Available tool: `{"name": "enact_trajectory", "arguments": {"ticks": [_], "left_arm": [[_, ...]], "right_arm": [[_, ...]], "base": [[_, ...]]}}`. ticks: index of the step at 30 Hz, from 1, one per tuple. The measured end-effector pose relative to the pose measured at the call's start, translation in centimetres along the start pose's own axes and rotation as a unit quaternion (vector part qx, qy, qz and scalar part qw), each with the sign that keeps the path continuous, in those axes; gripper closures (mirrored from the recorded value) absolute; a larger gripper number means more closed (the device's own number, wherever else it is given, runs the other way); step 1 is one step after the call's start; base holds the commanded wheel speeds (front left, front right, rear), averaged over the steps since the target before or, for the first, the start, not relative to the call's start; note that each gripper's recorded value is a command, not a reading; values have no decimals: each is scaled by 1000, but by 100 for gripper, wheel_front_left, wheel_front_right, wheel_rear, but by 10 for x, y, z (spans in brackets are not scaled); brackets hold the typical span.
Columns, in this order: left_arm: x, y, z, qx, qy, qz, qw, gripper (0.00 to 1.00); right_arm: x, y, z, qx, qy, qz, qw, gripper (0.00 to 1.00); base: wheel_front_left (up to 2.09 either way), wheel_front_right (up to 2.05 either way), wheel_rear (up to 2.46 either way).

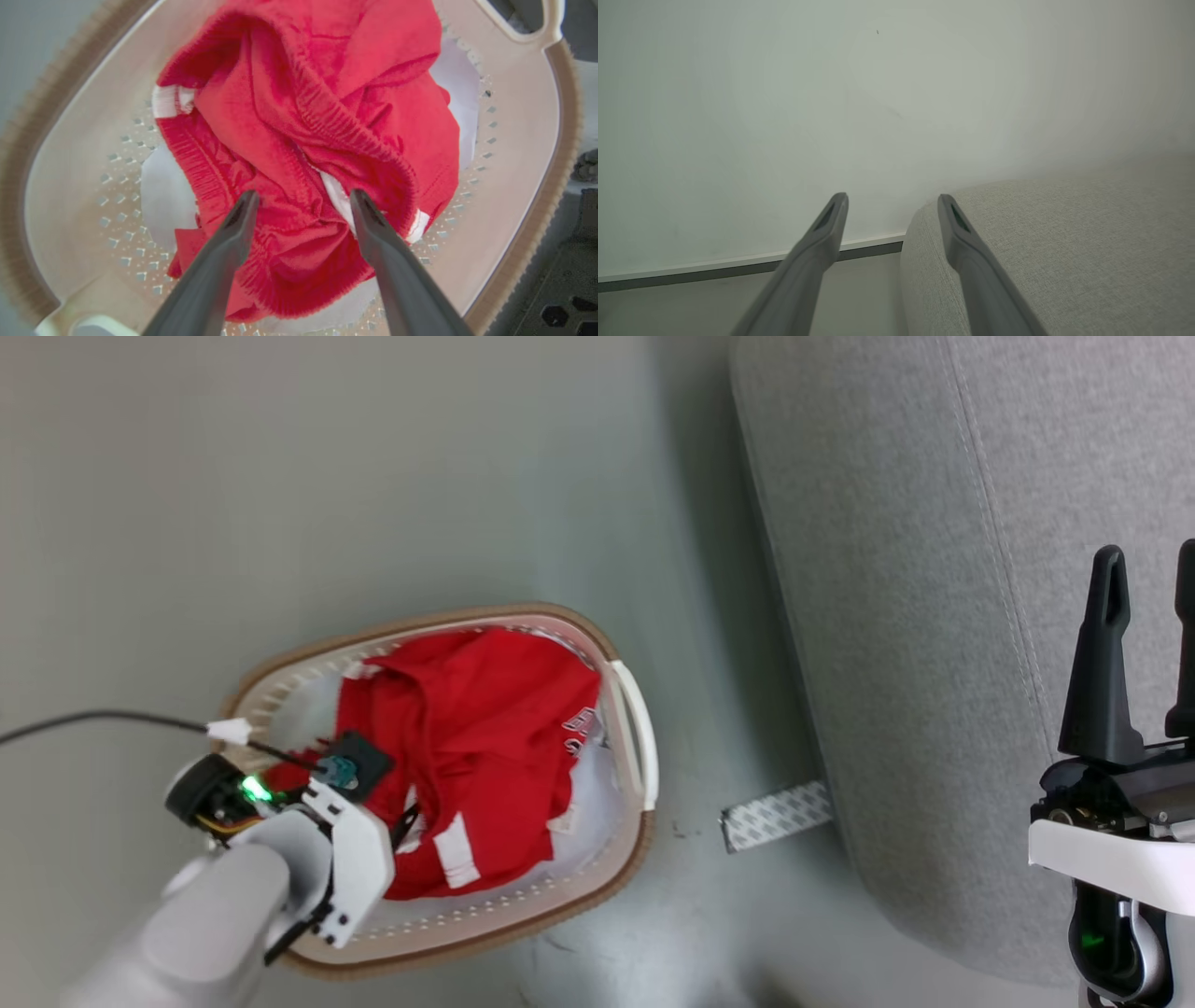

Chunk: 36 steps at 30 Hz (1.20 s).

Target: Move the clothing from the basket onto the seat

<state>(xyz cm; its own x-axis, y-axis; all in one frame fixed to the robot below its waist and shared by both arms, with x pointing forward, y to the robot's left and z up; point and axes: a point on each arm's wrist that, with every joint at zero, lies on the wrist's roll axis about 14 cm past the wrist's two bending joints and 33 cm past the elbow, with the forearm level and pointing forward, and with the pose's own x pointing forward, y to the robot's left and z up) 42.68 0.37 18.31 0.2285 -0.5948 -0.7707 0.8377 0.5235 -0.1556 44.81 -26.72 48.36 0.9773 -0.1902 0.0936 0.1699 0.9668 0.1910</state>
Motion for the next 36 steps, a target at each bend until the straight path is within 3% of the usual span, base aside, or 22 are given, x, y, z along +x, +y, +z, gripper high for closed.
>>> {"name": "enact_trajectory", "arguments": {"ticks": [6,12,13,15,16,23,36], "left_arm": [[22,11,-18,87,50,-16,995,0],[38,1,-48,157,101,-53,981,0],[41,-1,-50,166,106,-59,979,5],[46,-3,-53,171,111,-65,977,59],[48,-4,-54,170,115,-68,976,100],[47,-8,-48,154,106,-72,980,100],[-9,-47,29,107,-15,-48,993,100]], "right_arm": [[-4,-13,-8,-10,15,-18,1000,0],[-9,-18,-18,-15,36,-26,999,0],[-10,-19,-19,-16,38,-28,999,0],[-13,-22,-20,-18,42,-34,998,0],[-14,-24,-20,-20,43,-37,998,0],[-20,-31,-16,-17,43,-49,998,0],[-33,-16,41,-18,-22,-25,999,0]], "base": [[0,0,0],[0,0,0],[0,0,0],[0,0,0],[0,0,0],[0,0,0],[0,0,0]]}}
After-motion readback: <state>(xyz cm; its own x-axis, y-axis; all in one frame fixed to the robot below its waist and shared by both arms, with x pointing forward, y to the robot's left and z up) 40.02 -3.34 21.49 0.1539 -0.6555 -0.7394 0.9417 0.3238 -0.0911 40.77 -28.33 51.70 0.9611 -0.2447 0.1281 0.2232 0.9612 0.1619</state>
